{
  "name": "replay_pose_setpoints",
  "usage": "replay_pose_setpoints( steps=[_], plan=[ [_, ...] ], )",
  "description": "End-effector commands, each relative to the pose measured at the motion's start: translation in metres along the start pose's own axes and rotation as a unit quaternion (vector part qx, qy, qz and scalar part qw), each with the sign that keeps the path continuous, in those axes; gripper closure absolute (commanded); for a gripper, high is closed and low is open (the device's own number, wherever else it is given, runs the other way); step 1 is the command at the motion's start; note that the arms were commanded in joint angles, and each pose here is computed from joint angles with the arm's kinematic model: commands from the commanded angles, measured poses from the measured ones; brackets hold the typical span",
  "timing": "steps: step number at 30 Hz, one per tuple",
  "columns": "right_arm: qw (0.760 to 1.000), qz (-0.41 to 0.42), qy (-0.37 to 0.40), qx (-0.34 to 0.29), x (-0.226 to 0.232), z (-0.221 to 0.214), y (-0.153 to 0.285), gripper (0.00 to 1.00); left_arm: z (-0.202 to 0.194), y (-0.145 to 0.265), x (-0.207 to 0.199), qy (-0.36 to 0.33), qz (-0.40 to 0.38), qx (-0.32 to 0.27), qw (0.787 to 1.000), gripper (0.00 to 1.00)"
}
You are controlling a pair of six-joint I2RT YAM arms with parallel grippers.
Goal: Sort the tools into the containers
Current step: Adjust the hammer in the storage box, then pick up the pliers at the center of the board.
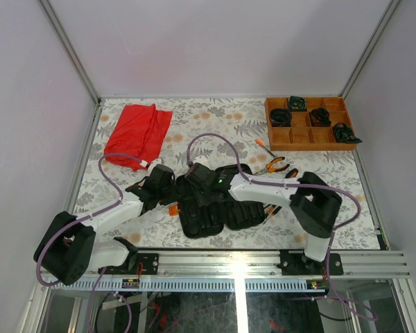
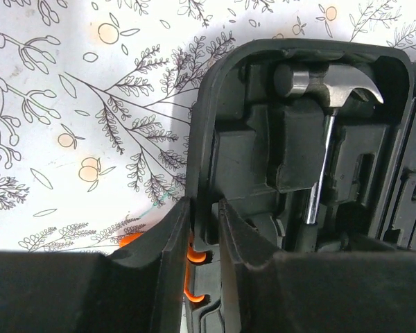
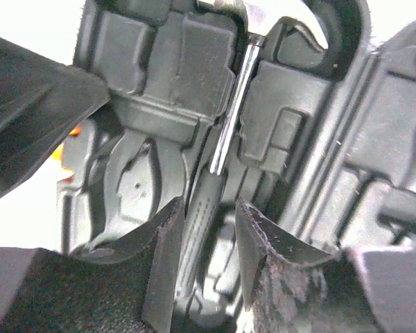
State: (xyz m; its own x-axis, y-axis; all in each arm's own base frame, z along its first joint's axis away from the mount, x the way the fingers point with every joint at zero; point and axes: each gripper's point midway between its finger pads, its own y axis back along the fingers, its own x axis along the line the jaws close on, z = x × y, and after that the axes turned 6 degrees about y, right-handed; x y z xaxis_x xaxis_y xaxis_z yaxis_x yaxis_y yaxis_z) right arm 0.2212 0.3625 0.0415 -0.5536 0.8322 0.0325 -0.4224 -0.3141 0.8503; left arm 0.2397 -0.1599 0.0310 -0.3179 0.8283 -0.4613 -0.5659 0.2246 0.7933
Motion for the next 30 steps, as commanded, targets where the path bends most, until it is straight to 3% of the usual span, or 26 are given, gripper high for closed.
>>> replay_pose_setpoints(
  steps=[1, 6, 18, 26, 30],
  plan=[
    [0.996, 0.003, -0.004, -0.088, -0.010, 0.039, 0.064, 0.56, -0.011, -0.001, 0.027, 0.004, 0.042, 0.012, 0.999, 0.96],
    [0.990, -0.048, -0.036, -0.129, -0.055, 0.033, 0.095, 0.52, -0.004, 0.000, 0.033, 0.006, 0.049, 0.008, 0.999, 0.96],
    [0.956, -0.144, -0.229, -0.118, -0.204, -0.052, 0.116, 0.49, 0.014, 0.008, 0.043, 0.003, 0.063, 0.004, 0.998, 0.95],
    [0.939, -0.168, -0.279, -0.111, -0.234, -0.069, 0.104, 0.42, 0.021, 0.019, 0.034, 0.000, 0.047, -0.001, 0.999, 0.70],
    [0.933, -0.164, -0.294, -0.129, -0.241, -0.055, 0.100, 0.41, 0.028, 0.029, 0.023, 0.000, 0.033, -0.008, 0.999, 0.64]
  ],
)
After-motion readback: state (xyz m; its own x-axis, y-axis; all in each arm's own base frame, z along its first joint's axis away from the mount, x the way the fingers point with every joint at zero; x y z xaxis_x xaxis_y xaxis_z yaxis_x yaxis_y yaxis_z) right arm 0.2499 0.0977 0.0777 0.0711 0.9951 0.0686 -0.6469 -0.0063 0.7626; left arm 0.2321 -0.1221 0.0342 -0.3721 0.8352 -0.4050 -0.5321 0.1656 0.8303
